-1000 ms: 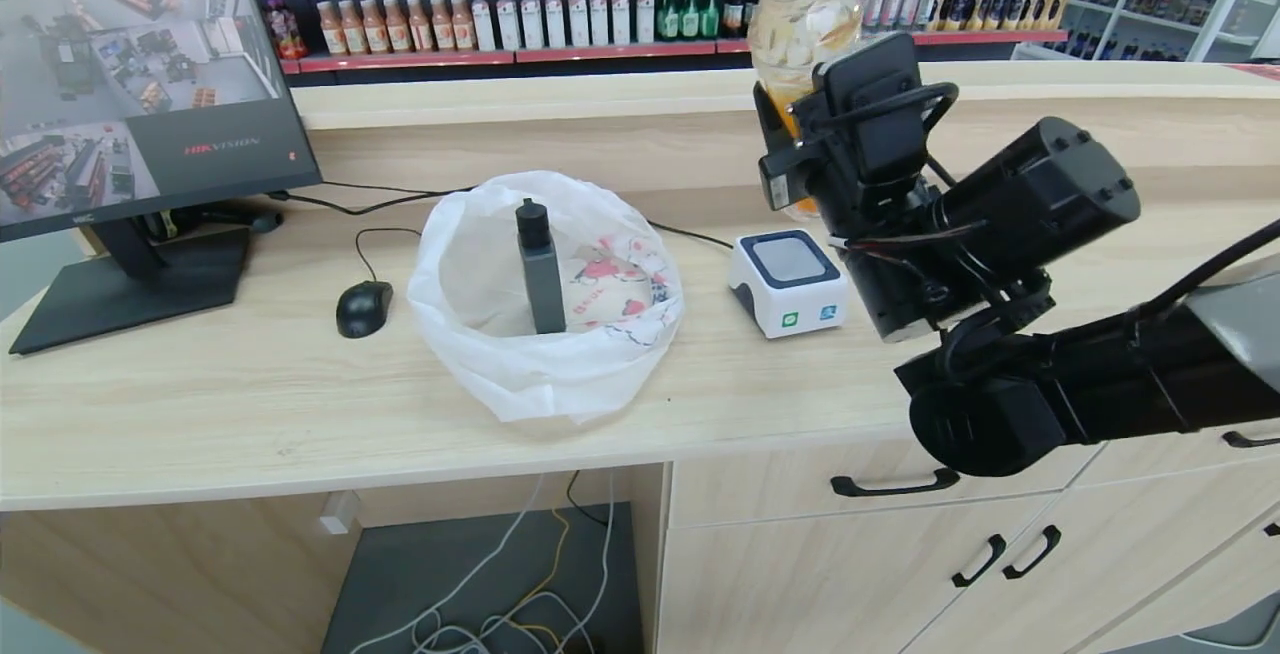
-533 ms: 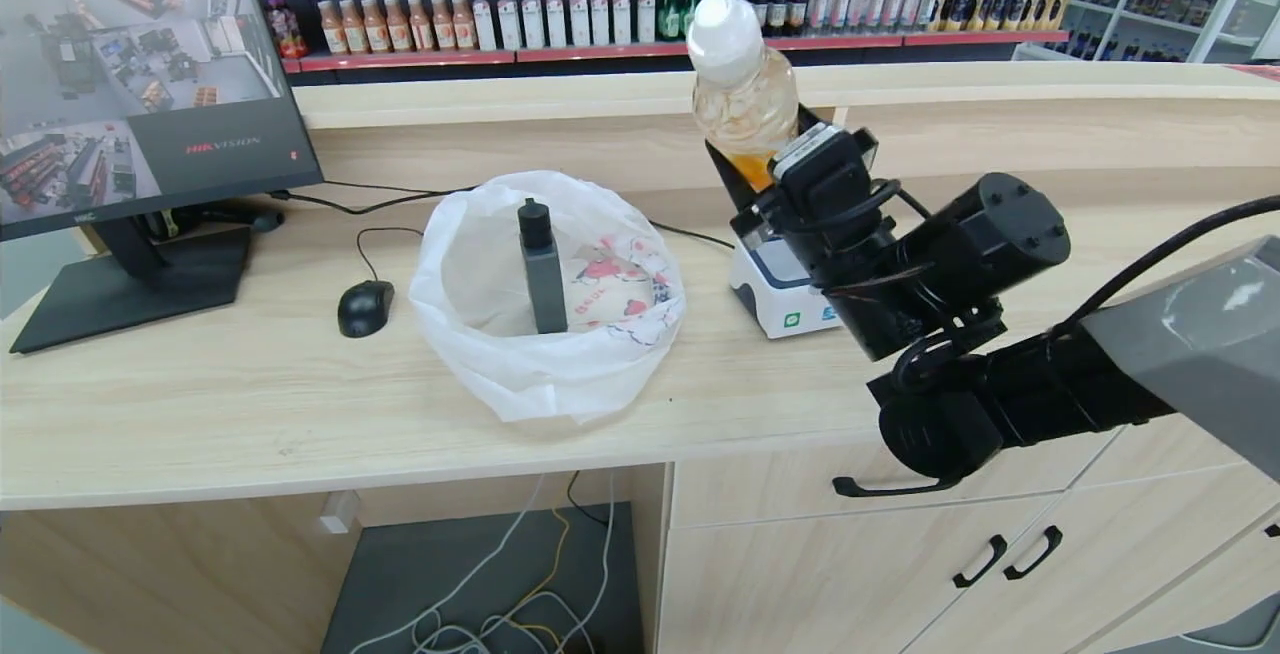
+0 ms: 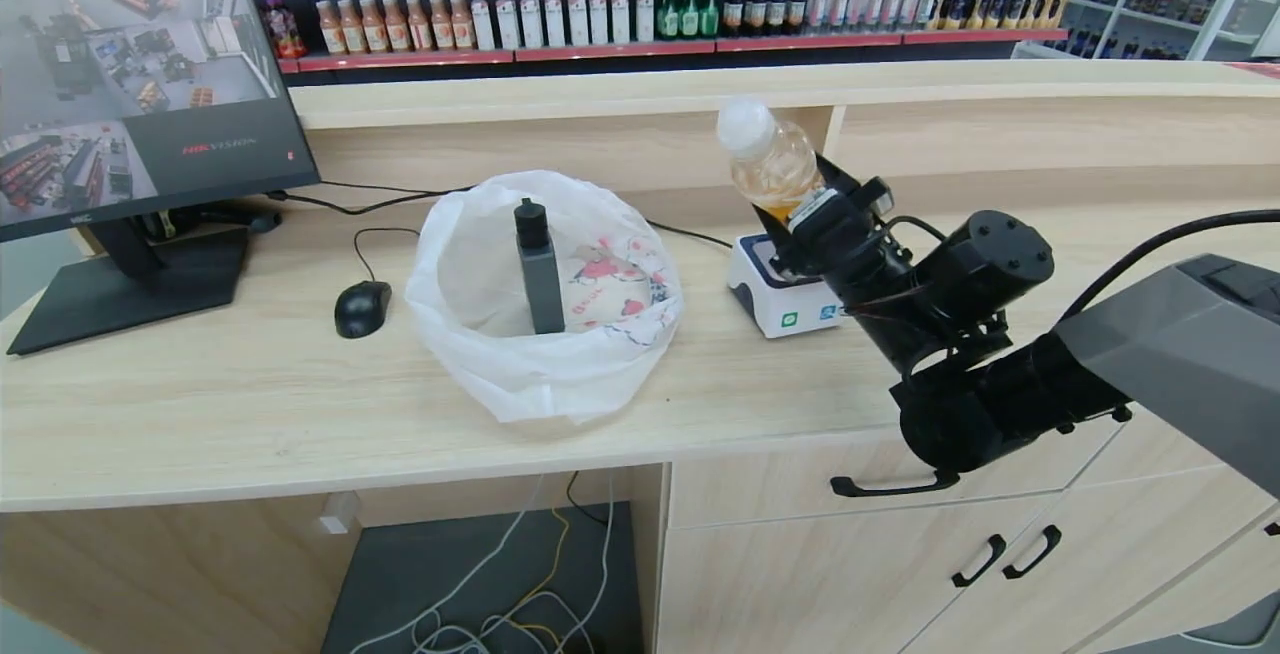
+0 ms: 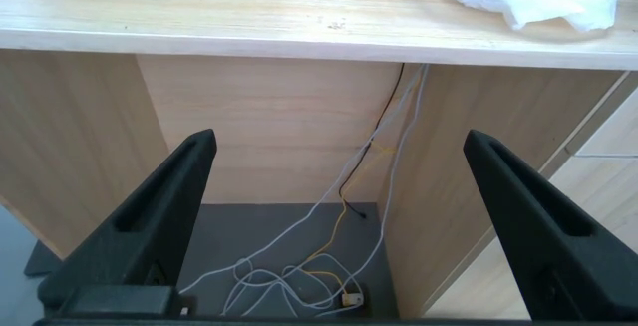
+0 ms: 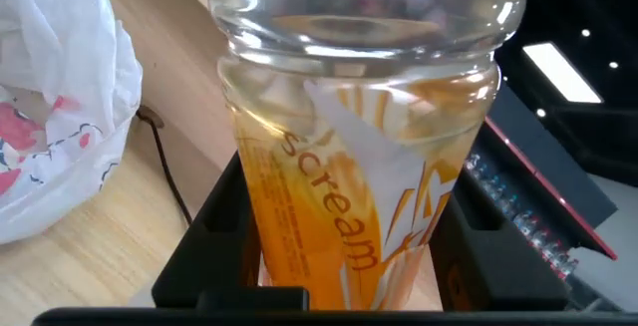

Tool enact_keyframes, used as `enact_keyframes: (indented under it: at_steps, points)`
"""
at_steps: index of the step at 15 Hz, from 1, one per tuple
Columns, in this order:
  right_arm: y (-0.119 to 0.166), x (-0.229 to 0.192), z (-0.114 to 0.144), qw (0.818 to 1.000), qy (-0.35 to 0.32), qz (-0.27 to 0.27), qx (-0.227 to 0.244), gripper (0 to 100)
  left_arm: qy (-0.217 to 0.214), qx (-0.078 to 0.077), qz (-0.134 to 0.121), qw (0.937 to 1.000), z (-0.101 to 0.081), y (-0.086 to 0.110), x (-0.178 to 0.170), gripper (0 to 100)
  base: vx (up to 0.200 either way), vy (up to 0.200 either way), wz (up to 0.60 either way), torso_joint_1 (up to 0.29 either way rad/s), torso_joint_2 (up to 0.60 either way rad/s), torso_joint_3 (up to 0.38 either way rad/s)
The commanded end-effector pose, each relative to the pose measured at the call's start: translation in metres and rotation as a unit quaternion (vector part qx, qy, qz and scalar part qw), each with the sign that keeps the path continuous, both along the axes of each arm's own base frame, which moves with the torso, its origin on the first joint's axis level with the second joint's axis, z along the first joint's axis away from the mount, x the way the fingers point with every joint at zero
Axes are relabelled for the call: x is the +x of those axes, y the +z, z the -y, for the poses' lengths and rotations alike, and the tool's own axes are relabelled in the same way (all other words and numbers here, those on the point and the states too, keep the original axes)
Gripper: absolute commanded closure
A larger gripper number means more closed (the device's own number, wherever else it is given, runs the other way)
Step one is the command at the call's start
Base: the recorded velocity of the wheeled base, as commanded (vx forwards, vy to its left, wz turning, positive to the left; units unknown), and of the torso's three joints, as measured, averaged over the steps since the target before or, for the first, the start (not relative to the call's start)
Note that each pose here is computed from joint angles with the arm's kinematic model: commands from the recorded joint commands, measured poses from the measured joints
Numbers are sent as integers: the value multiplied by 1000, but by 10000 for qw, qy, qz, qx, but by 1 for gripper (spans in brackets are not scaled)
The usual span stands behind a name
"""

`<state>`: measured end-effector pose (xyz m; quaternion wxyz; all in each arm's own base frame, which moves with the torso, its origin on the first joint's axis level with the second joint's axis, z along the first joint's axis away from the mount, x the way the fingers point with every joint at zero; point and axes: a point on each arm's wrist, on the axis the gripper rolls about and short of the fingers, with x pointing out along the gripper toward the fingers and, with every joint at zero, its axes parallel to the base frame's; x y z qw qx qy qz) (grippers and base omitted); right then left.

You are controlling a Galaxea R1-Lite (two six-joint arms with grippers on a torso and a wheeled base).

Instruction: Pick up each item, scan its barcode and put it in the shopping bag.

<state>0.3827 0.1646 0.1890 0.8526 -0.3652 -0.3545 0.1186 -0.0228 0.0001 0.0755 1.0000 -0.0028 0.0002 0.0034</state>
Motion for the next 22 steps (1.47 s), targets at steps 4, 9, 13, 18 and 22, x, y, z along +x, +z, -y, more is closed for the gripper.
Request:
enact_keyframes:
  at_steps: [4,9,13,18,22]
  points:
    - [-1,21,23,9995,61,244,-209,100,4,-3,2,10000,0,0,0,0,0,0,0,0,0,0]
    - [-11,23,17,9975,314,300,-565,100,4,-3,2,10000,0,0,0,0,0,0,0,0,0,0]
    - [-13,24,16,9971,321,319,-608,100,4,-3,2,10000,0,0,0,0,0,0,0,0,0,0]
    - [-16,23,3,9964,432,354,-636,100,4,-3,2,10000,0,0,0,0,0,0,0,0,0,0]
    - [-17,25,3,9965,440,353,-624,100,4,-3,2,10000,0,0,0,0,0,0,0,0,0,0]
